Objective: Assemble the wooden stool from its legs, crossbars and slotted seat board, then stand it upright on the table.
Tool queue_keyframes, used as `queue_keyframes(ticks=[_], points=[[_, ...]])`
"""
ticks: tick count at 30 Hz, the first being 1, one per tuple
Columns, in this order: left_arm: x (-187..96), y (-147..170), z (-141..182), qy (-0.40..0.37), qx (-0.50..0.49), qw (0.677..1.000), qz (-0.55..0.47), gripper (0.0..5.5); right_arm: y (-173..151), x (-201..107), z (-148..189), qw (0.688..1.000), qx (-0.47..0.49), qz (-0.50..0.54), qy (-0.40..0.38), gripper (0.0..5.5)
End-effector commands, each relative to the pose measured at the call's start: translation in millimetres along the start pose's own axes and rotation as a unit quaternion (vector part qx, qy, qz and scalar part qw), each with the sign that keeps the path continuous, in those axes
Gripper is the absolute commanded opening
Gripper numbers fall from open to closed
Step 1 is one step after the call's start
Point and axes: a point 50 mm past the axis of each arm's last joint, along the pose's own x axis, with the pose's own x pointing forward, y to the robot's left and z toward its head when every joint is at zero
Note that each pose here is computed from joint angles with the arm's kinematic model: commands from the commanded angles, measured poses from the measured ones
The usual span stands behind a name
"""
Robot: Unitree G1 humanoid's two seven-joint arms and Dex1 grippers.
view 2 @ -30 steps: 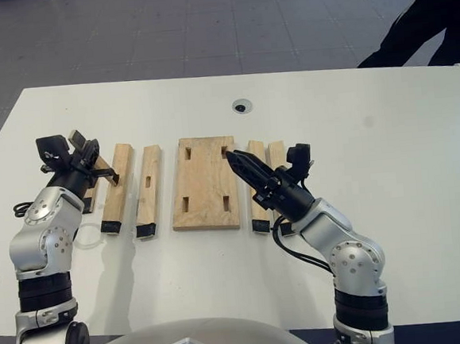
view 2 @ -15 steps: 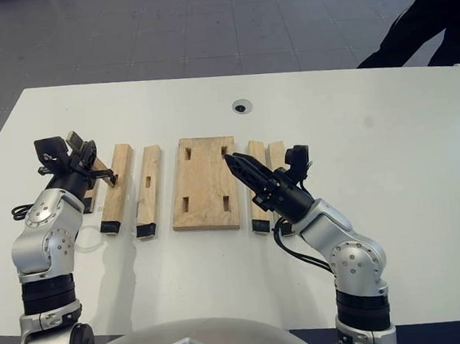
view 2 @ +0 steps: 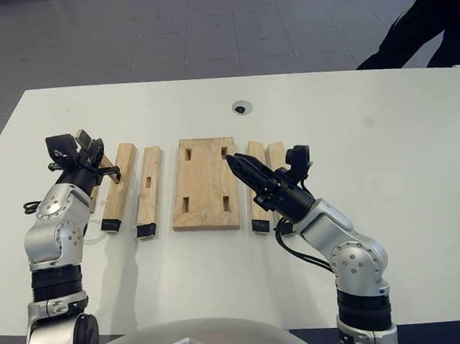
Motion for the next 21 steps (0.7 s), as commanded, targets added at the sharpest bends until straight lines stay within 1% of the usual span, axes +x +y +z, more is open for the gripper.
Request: queue_keyframes(ticks=[1, 4, 7, 10, 15, 21], points=[[-22.6, 8.8, -39.7, 0.052, 0.029, 0.998, 0.030, 0.42, -0.7, 0.5, 2.1, 1.000, -0.008, -0.006, 0.002, 2.01], [-37.1, 4.8, -55.3, 0.043, 0.048, 0.998, 0.025, 0.42, -0.5, 1.2, 1.4, 1.000, -0.008, -0.007, 0.002, 2.01], [-41.6, 5.6, -59.7, 0.024, 0.045, 0.998, 0.025, 0.42, -0.2, 0.9, 0.9, 1.000, -0.009, -0.008, 0.004, 2.01], [-42.2, 8.7, -60.4, 0.004, 0.016, 1.000, 0.021, 0.42, -0.3, 1.1, 0.8, 1.000, -0.010, -0.008, 0.008, 2.01], [-34.2, 3.5, -52.9, -0.017, -0.001, 1.000, -0.005, 0.42, -0.1, 1.6, -0.5, 1.000, -0.012, -0.009, 0.010, 2.01], [-27.0, -4.7, -31.2, -0.032, -0.010, 0.999, -0.036, 0.42, -0.3, 1.7, -3.1, 1.000, -0.013, -0.009, 0.014, 2.01]])
